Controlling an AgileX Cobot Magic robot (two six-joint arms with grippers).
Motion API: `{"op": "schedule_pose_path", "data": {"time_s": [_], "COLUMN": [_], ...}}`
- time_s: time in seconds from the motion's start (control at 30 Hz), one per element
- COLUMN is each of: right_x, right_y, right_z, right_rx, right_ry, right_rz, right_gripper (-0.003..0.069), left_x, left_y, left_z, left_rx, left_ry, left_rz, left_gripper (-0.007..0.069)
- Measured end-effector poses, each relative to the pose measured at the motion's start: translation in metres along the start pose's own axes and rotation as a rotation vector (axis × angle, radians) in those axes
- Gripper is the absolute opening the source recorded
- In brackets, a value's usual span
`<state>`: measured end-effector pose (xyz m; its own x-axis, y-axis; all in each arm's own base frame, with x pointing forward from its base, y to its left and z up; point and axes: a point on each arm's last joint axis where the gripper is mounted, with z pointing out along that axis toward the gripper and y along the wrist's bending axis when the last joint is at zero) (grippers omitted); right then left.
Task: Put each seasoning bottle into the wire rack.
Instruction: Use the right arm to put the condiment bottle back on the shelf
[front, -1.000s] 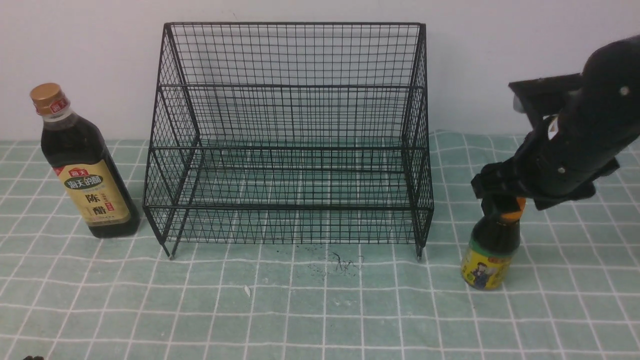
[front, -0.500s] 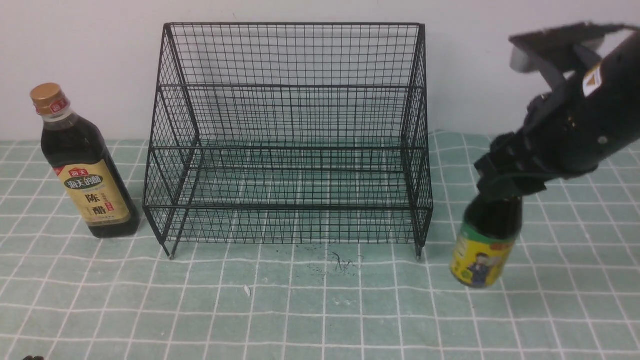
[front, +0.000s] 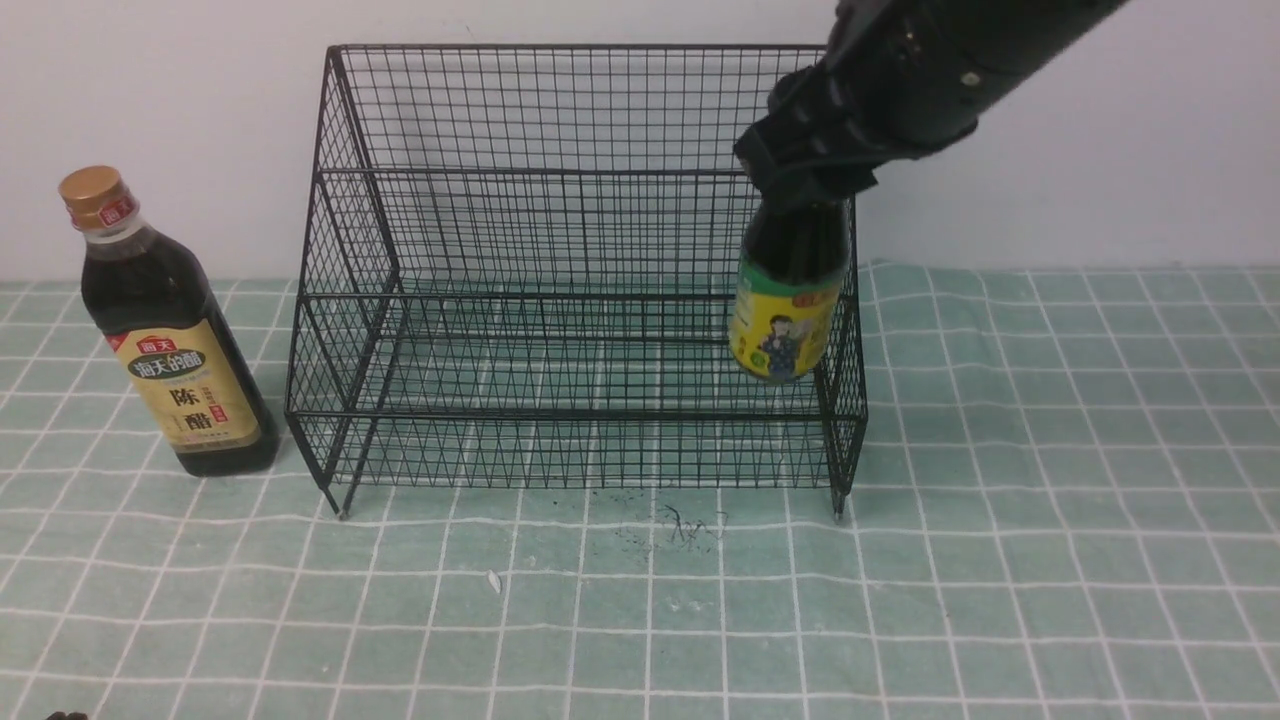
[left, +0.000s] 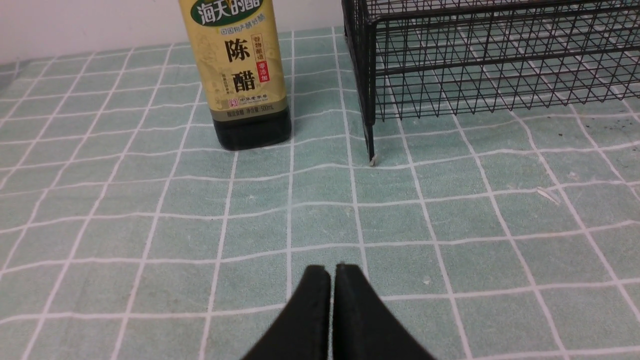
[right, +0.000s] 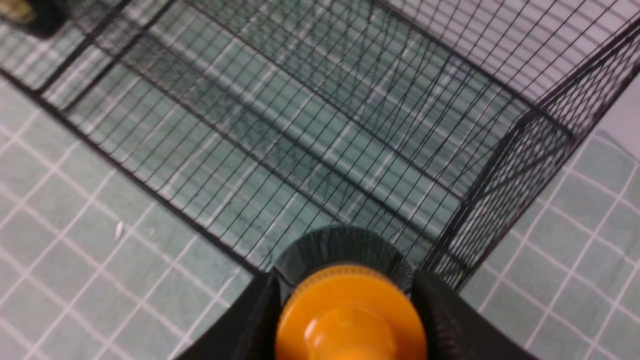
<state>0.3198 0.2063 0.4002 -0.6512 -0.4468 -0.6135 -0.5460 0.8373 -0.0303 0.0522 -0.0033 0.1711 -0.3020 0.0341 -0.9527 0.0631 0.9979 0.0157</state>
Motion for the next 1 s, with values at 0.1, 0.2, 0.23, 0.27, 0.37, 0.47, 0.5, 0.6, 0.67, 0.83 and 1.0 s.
{"op": "schedule_pose_path", "data": {"time_s": [0.1,0.2,0.23,0.27,0.37,0.47,0.5,0.6,0.67,0.83,1.0], "right_x": [-0.008,-0.010,-0.009,-0.008,-0.003,0.002,0.003,0.006,0.004,0.005,0.002], "right_y": [0.000,0.001,0.001,0.001,0.002,0.002,0.002,0.003,0.003,0.003,0.003], "right_z": [0.025,0.048,0.053,0.060,0.082,0.098,0.104,0.115,0.115,0.115,0.107], "right_rx": [0.007,0.003,0.002,0.001,0.001,-0.001,-0.002,0.002,0.004,0.006,0.006], "right_ry": [0.029,0.065,0.076,0.093,0.155,0.198,0.211,0.234,0.224,0.226,0.207], "right_rz": [-0.004,-0.002,-0.002,-0.003,0.002,0.002,0.002,0.043,0.074,0.091,0.095], "right_gripper": [0.0307,0.0307,0.0307,0.0307,0.0307,0.0307,0.0307,0.0307,0.0307,0.0328,0.0443], "left_x": [0.000,0.000,0.000,0.000,0.000,0.000,0.000,0.000,0.000,0.000,0.000], "left_y": [0.000,0.000,0.000,0.000,0.000,0.000,0.000,0.000,0.000,0.000,0.000], "left_z": [0.000,0.000,0.000,0.000,0.000,0.000,0.000,0.000,0.000,0.000,0.000], "left_rx": [0.000,0.000,0.000,0.000,0.000,0.000,0.000,0.000,0.000,0.000,0.000], "left_ry": [0.000,0.000,0.000,0.000,0.000,0.000,0.000,0.000,0.000,0.000,0.000], "left_rz": [0.000,0.000,0.000,0.000,0.000,0.000,0.000,0.000,0.000,0.000,0.000], "left_gripper": [-0.0006,-0.0006,-0.0006,-0.0006,-0.0006,-0.0006,-0.0006,-0.0006,-0.0006,-0.0006,-0.0006]}}
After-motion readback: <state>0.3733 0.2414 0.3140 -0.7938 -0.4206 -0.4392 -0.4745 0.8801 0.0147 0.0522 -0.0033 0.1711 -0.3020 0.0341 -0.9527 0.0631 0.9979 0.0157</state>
